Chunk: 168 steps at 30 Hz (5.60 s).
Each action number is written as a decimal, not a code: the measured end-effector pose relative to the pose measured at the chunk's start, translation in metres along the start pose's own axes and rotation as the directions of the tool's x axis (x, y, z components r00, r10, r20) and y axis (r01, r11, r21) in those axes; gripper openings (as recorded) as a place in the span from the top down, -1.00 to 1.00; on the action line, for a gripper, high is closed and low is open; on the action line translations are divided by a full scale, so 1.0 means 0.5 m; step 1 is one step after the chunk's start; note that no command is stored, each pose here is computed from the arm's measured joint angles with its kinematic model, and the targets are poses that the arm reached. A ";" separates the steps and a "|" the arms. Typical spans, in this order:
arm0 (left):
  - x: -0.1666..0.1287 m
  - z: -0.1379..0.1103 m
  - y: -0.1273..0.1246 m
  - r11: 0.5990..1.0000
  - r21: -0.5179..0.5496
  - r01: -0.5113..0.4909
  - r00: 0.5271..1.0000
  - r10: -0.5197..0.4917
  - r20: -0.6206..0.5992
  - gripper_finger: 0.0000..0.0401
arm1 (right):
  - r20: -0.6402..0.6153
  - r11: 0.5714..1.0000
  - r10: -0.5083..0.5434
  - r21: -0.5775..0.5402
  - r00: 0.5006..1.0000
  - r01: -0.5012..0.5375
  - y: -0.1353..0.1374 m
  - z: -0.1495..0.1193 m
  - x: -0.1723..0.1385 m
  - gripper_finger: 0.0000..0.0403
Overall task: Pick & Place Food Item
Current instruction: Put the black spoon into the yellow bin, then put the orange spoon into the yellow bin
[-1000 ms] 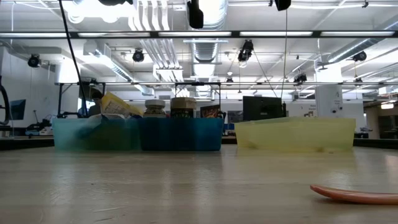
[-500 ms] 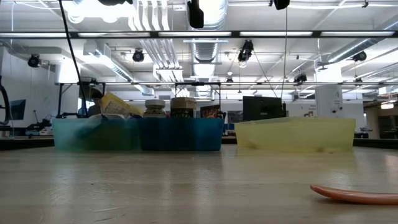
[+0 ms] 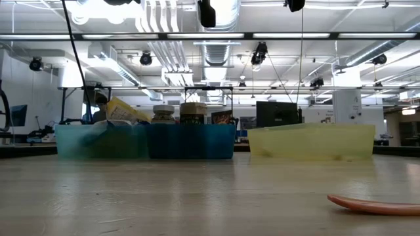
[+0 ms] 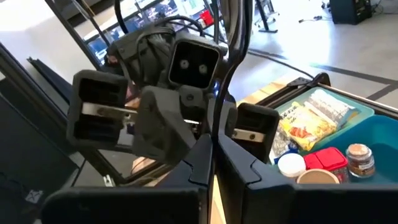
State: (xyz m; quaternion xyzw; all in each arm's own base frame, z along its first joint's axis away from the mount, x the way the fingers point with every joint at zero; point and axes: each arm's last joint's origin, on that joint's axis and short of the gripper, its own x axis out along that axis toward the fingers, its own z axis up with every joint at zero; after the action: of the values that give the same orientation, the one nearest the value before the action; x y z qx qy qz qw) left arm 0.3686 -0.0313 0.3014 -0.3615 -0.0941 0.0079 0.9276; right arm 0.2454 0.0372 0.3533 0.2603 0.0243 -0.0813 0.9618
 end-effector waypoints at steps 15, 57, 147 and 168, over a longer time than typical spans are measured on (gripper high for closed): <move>-0.004 0.011 -0.006 0.997 -0.078 0.018 1.000 -0.018 -0.002 -0.32 | 0.008 1.000 0.000 -0.004 1.000 0.000 -0.002 0.008 -0.010 0.96; -0.118 0.069 -0.034 0.975 -0.002 -0.222 0.935 0.212 -0.285 -0.42 | -0.738 0.768 -0.482 -0.097 0.472 0.633 -0.425 -0.080 -0.018 0.96; -0.129 0.051 -0.015 0.951 0.025 -0.309 0.872 0.294 -0.392 -0.42 | -0.854 0.948 -0.069 -0.217 0.515 -0.232 -0.082 -0.156 -0.092 -0.06; -0.148 0.031 0.003 0.955 0.125 -0.268 0.755 0.288 -0.589 -0.42 | -0.895 0.879 -0.129 -0.302 0.426 -0.368 0.148 -0.381 -0.022 0.14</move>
State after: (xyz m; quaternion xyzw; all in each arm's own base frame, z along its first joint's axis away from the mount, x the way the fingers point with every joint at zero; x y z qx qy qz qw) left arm 0.2932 -0.0258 0.2988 -0.3398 0.2596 0.0320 0.9034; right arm 0.2464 0.1981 0.2265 0.0306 0.5300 0.1487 0.8343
